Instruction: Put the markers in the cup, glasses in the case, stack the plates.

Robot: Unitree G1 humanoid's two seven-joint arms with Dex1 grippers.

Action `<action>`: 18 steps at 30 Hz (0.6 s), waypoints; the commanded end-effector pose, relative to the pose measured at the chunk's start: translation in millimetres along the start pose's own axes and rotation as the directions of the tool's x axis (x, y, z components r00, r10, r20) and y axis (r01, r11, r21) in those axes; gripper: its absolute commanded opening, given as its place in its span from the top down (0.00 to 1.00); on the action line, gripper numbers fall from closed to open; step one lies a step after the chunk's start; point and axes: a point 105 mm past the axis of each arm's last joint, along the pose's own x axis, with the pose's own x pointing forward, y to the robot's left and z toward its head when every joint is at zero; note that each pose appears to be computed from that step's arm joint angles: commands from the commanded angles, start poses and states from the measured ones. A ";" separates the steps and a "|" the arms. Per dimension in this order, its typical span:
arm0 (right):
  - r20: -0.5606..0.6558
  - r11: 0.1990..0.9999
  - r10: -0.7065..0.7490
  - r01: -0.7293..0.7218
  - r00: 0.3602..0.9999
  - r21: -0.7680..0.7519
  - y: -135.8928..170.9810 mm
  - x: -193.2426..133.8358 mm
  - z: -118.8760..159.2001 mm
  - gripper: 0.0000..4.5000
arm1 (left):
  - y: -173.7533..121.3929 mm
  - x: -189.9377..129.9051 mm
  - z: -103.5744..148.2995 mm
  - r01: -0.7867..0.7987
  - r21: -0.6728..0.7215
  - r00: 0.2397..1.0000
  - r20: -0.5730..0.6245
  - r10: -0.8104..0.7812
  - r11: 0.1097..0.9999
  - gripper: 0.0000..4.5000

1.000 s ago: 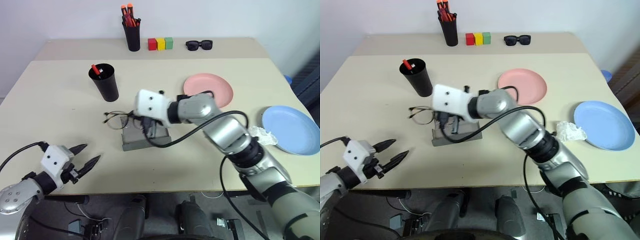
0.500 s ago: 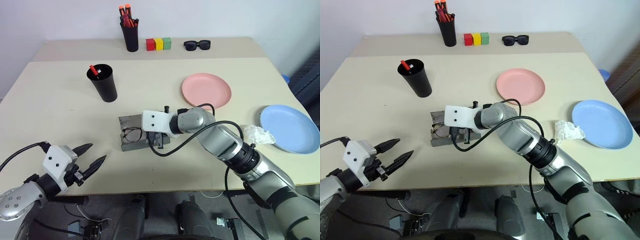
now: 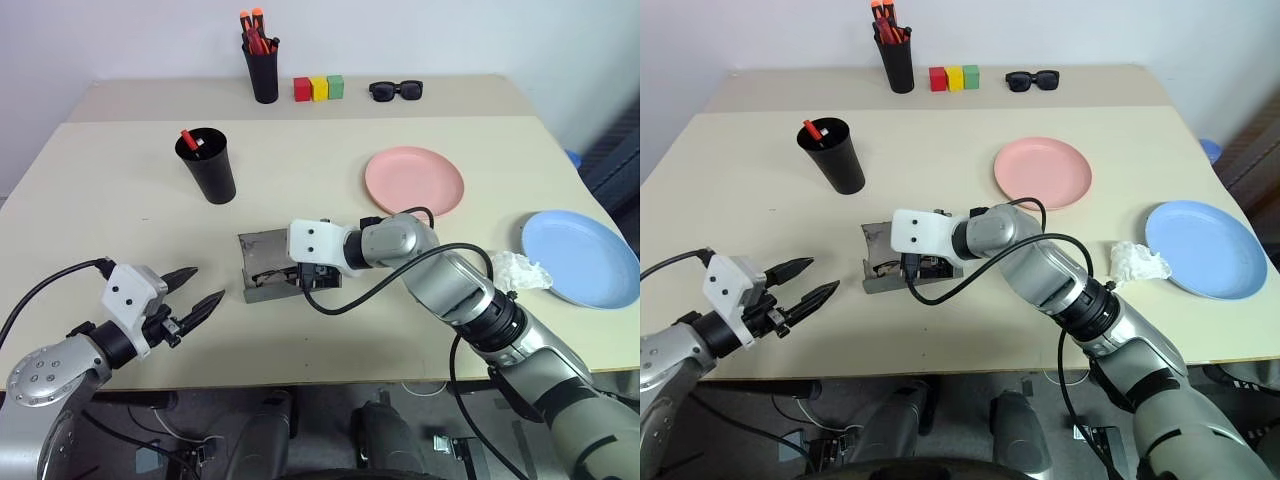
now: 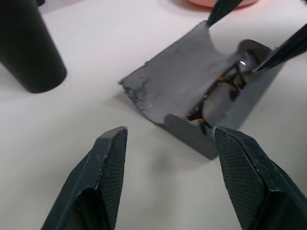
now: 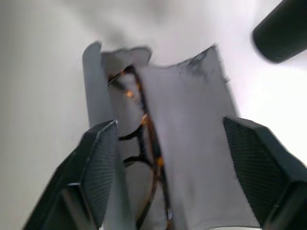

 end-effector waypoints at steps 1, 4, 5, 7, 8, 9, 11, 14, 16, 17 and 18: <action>0.074 0.999 -0.044 0.046 0.996 -0.027 -8.9 -14.0 11.6 0.26 | 2.1 10.4 14.7 -0.001 -0.057 0.999 0.055 0.004 0.998 0.73; 0.101 0.998 -0.063 0.064 0.993 -0.010 -11.9 -26.4 8.4 0.26 | 9.7 36.4 22.0 -0.019 -0.048 0.999 0.047 0.022 0.999 0.99; 0.104 0.997 -0.076 0.076 0.992 0.000 -13.2 -31.4 5.6 0.26 | 12.5 50.2 25.1 -0.027 -0.040 0.999 0.035 0.028 0.999 0.99; 0.096 0.995 -0.100 0.099 0.990 0.013 -14.8 -37.7 -0.5 0.26 | 19.3 73.5 29.7 -0.053 -0.065 0.999 0.011 0.054 0.997 0.99; 0.086 0.994 -0.111 0.110 0.990 0.020 -15.1 -40.3 -4.2 0.26 | 23.7 85.5 32.0 -0.069 -0.096 0.998 -0.003 0.069 0.993 0.99; 0.076 0.993 -0.119 0.118 0.990 0.025 -15.1 -42.2 -7.2 0.26 | 26.9 94.8 34.2 -0.080 -0.126 0.997 -0.014 0.078 0.989 0.99; 0.060 0.991 -0.135 0.133 0.989 0.033 -14.9 -46.1 -12.2 0.26 | 32.3 111.3 40.6 -0.101 -0.159 0.995 -0.034 0.097 0.982 0.99; 0.042 0.986 -0.162 0.160 0.986 0.045 -14.8 -53.4 -17.7 0.26 | 30.4 135.0 43.4 -0.087 -0.204 0.991 -0.117 0.064 0.975 0.99; 0.039 0.983 -0.179 0.177 0.983 0.050 -15.0 -58.6 -19.1 0.26 | 28.3 144.7 40.7 -0.079 -0.196 0.983 -0.178 0.043 0.977 0.99; 0.040 0.982 -0.185 0.183 0.982 0.051 -14.9 -60.0 -19.0 0.26 | 28.0 147.0 39.6 -0.077 -0.194 0.980 -0.198 0.038 0.978 0.99; 0.059 0.980 -0.196 0.195 0.979 0.037 -13.4 -66.5 -17.6 0.26 | 24.7 152.0 38.2 -0.057 -0.219 0.973 -0.230 0.006 0.974 0.99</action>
